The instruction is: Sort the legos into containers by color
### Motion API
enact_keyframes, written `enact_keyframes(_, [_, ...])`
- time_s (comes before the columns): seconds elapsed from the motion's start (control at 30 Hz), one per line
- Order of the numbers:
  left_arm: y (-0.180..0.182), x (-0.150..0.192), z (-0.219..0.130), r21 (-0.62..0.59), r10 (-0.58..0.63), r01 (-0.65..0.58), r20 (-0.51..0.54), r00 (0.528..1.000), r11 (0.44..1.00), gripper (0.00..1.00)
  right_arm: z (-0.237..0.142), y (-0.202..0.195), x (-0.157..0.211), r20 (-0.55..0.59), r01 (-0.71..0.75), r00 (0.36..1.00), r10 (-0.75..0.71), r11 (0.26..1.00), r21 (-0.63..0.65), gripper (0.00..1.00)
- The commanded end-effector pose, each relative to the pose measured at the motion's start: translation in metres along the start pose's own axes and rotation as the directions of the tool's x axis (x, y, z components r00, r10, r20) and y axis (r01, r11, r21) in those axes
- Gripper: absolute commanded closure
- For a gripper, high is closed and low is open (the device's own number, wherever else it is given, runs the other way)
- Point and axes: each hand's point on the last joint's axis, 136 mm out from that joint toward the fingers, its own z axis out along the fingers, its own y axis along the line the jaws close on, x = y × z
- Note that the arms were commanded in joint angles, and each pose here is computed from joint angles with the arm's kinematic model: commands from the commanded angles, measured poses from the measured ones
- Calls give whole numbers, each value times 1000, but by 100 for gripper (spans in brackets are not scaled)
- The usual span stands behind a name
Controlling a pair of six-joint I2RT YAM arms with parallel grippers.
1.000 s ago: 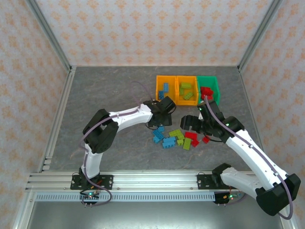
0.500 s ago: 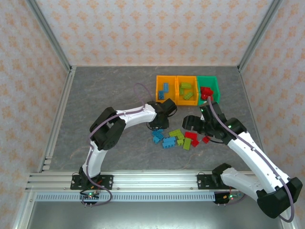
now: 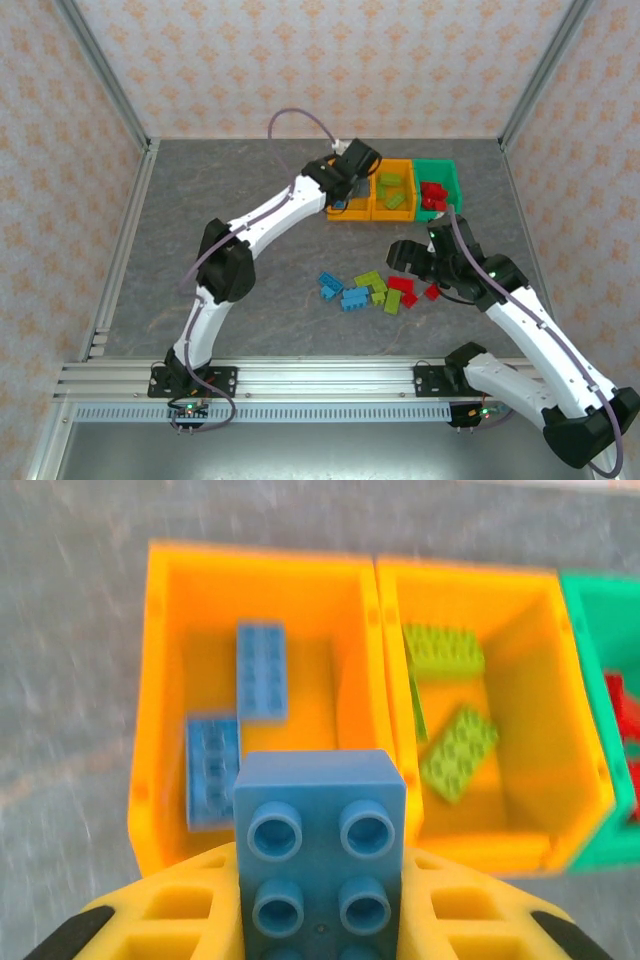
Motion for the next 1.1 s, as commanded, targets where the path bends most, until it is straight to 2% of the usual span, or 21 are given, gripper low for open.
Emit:
enact_keyframes(0.0, [25,-3,46,-137,121,-119,9,993,983,78,-9,1,-4,43,-21,999,22,1000,-18,12])
enact_keyframes(0.17, [10,-25,74,-97,193,-186,71,979,978,77,-19,2,-4,63,-14,998,17,999,-38,12])
enact_keyframes(0.23, [9,-29,76,-88,203,-196,83,976,977,72,-21,1,-4,69,-14,997,17,999,-40,12])
enact_keyframes(0.3, [8,-30,73,-71,208,-203,76,975,977,64,-20,1,-4,65,-13,998,16,999,-39,12])
enact_keyframes(0.47, [-7,-30,46,16,196,-197,50,979,980,52,-10,8,-8,58,-15,998,18,999,-47,12])
enact_keyframes(0.6, [-15,-35,8,77,144,-148,55,988,986,49,2,9,-15,48,-15,999,16,1000,-12,12])
enact_keyframes(0.73, [-7,-40,-43,113,101,-108,66,993,988,51,14,12,-16,19,-14,1000,14,1000,5,12])
enact_keyframes(0.83, [2,-45,-110,180,64,-89,139,988,980,51,25,8,-14,-8,2,1000,-2,999,46,13])
enact_keyframes(0.93, [16,-34,-173,234,78,-136,239,968,963,50,43,5,-9,-53,41,998,-36,995,89,14])
enact_keyframes(1.07, [51,-7,-233,200,188,-259,315,930,945,50,77,9,4,-151,97,986,-75,986,139,15])
